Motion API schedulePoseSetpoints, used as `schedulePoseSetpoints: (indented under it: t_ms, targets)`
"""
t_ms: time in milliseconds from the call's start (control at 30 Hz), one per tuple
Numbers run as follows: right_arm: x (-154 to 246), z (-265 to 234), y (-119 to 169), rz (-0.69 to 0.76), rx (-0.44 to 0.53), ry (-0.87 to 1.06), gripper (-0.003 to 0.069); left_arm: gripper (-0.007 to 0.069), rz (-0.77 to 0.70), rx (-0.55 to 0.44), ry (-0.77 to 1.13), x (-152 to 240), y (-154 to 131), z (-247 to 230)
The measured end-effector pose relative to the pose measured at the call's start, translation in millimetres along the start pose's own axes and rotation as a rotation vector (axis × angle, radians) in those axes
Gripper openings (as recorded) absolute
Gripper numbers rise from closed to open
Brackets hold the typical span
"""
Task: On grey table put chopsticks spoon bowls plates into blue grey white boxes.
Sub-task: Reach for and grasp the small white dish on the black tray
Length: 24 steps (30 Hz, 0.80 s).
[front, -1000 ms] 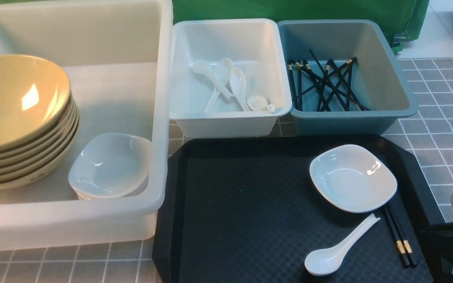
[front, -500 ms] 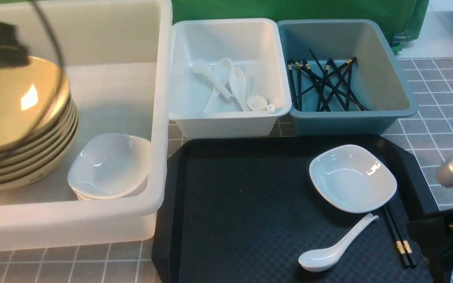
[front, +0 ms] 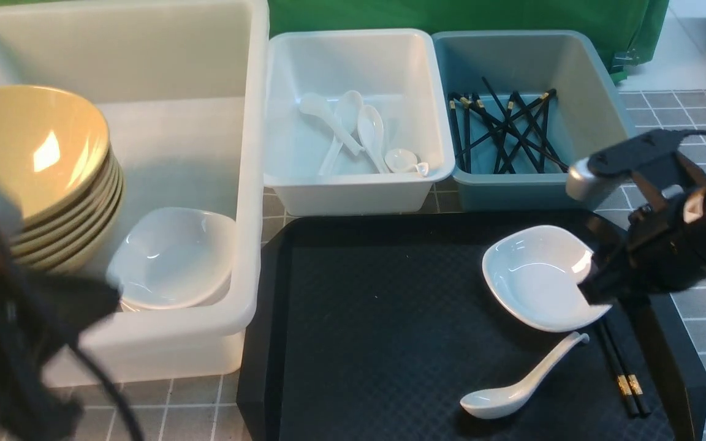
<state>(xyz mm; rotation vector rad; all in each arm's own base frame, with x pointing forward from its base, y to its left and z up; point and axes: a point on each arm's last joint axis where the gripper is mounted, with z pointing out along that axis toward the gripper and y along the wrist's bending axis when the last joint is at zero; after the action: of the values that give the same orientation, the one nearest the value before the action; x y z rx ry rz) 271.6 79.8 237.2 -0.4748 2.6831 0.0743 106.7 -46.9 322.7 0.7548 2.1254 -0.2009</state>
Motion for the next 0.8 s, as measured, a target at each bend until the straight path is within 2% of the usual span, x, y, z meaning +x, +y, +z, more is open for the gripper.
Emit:
schedulePoseSetpoints:
  t_ms: [67, 100, 167, 367, 533, 600, 800]
  targets:
    - [-13, 10, -9, 0.035, 0.034, 0.017, 0.0393, -0.0009, -0.014, -0.004, 0.042, 25, -6, 5]
    - [-24, 26, -18, 0.067, 0.053, 0.047, 0.0393, -0.0009, -0.041, -0.001, 0.077, 53, -13, 11]
    - [-32, 40, -26, 0.075, 0.064, 0.074, 0.0393, -0.0008, -0.044, -0.007, 0.075, 67, -17, 14]
    - [-41, 73, -31, 0.082, 0.063, 0.133, 0.0393, -0.0008, -0.037, -0.081, -0.086, 74, -19, 9]
    - [-41, 92, -31, 0.082, 0.059, 0.166, 0.0393, -0.0008, -0.034, -0.107, -0.141, 81, -21, 9]
    - [-42, 93, -31, 0.086, 0.056, 0.165, 0.037, -0.0008, -0.036, -0.113, -0.155, 82, -21, 8]
    - [-46, 78, -30, 0.064, 0.019, 0.138, 0.0218, -0.0008, -0.015, -0.146, -0.185, 81, -19, 6]
